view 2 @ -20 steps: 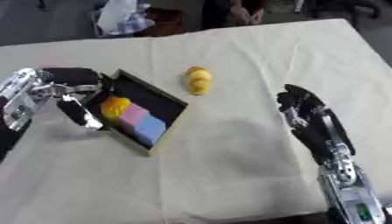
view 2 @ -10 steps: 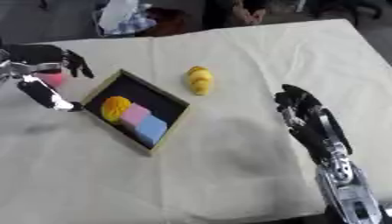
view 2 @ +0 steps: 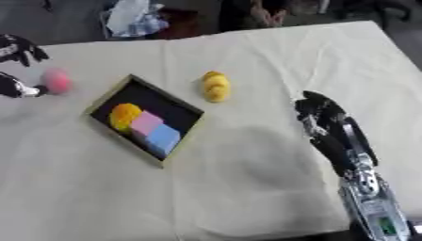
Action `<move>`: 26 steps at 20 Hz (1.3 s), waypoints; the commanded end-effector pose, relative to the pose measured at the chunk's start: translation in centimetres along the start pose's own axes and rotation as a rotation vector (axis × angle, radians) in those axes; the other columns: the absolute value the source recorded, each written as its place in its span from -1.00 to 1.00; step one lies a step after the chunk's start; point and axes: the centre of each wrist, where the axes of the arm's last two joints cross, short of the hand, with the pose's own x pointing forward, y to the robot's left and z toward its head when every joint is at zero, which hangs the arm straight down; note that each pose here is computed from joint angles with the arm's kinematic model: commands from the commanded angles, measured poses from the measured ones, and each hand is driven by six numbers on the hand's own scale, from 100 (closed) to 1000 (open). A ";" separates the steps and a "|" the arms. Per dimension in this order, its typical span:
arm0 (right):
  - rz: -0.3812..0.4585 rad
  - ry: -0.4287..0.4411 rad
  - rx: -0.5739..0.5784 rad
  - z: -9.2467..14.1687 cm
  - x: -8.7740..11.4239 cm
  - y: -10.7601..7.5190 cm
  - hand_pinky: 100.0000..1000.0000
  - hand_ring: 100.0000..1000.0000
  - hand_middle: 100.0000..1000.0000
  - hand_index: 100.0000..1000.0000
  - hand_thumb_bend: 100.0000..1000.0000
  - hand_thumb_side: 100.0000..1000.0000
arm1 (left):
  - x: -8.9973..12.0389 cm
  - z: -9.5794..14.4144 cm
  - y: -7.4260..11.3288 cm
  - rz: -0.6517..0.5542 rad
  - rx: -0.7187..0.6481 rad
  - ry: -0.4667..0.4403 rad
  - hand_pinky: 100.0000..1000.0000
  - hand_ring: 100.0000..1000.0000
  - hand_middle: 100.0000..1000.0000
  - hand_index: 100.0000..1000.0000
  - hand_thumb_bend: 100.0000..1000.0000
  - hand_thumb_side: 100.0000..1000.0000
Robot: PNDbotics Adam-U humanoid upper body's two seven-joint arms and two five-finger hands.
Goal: Pick up objects on the table and place them in the box.
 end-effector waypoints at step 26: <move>0.000 -0.044 0.040 -1.1 1.0 0.2 0.56 0.58 0.38 0.68 -1.00 -0.16 | 0.7 -2.8 -5.2 0.026 0.239 0.369 0.22 -0.10 -0.06 0.31 -0.65 -0.94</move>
